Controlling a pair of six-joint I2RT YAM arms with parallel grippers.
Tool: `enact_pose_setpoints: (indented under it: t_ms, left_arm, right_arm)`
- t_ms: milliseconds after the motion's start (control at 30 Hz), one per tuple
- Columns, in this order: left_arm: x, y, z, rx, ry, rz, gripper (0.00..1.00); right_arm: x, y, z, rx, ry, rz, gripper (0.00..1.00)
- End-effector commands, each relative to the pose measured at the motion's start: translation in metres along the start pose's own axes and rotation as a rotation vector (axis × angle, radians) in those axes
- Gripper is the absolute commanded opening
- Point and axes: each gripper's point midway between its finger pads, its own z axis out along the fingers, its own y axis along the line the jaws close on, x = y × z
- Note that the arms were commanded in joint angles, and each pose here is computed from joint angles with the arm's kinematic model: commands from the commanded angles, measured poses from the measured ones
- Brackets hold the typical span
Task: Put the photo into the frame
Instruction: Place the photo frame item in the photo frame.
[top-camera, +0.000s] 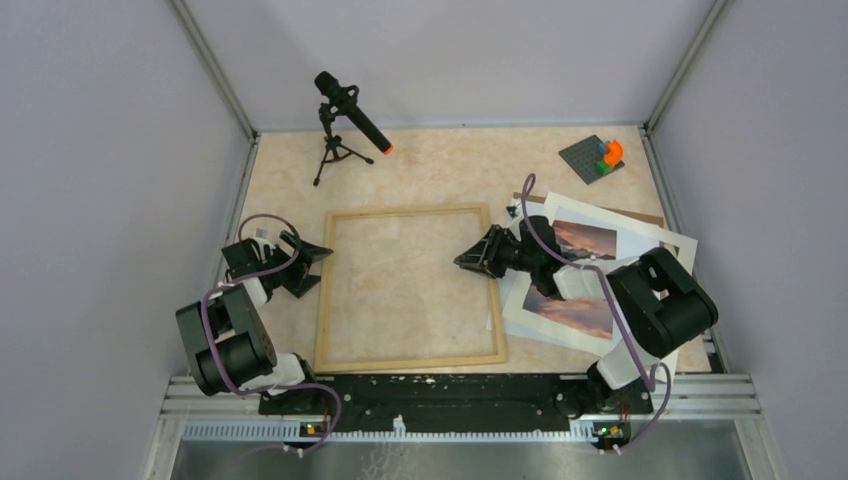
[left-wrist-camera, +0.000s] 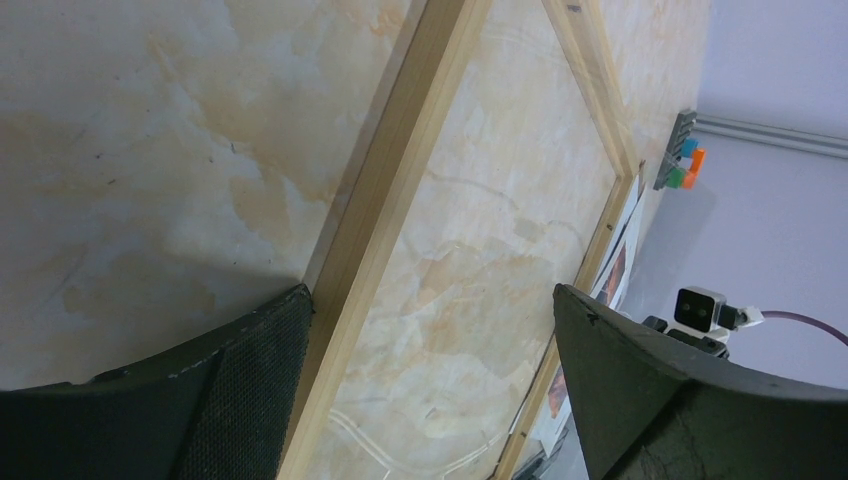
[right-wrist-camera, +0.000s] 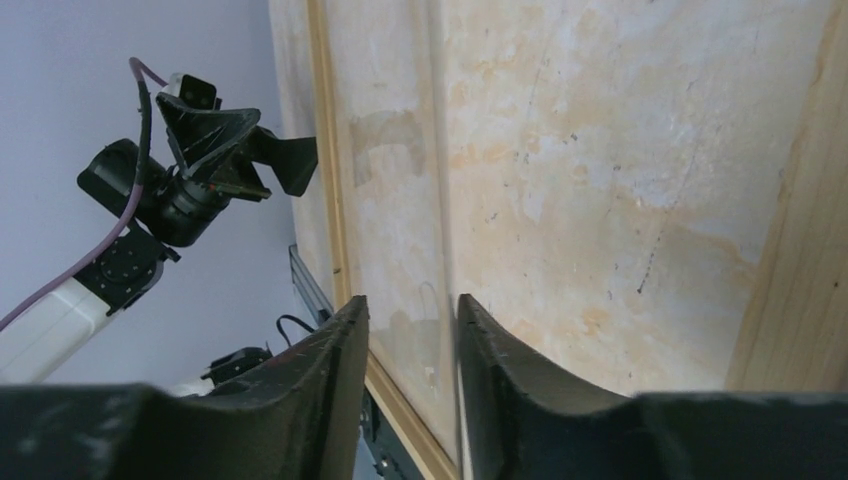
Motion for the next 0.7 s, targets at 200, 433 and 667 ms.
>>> enact_pose_setpoints:
  t_ms: [200,433,667]
  left_arm:
    - [0.014,0.020,0.001,-0.077,0.028,-0.026,0.95]
    - [0.012,0.018,0.003,-0.072,0.032,-0.023,0.95]
    - [0.010,0.018,0.003,-0.074,0.035,-0.016,0.95]
  right_arm:
    - [-0.010,0.030,-0.009,-0.095,0.028,0.090,0.00]
    - [-0.019,0.050,-0.013,-0.214,0.050,0.205,0.00]
    - [-0.021,0.058,-0.013,-0.264,0.062,0.271,0.00]
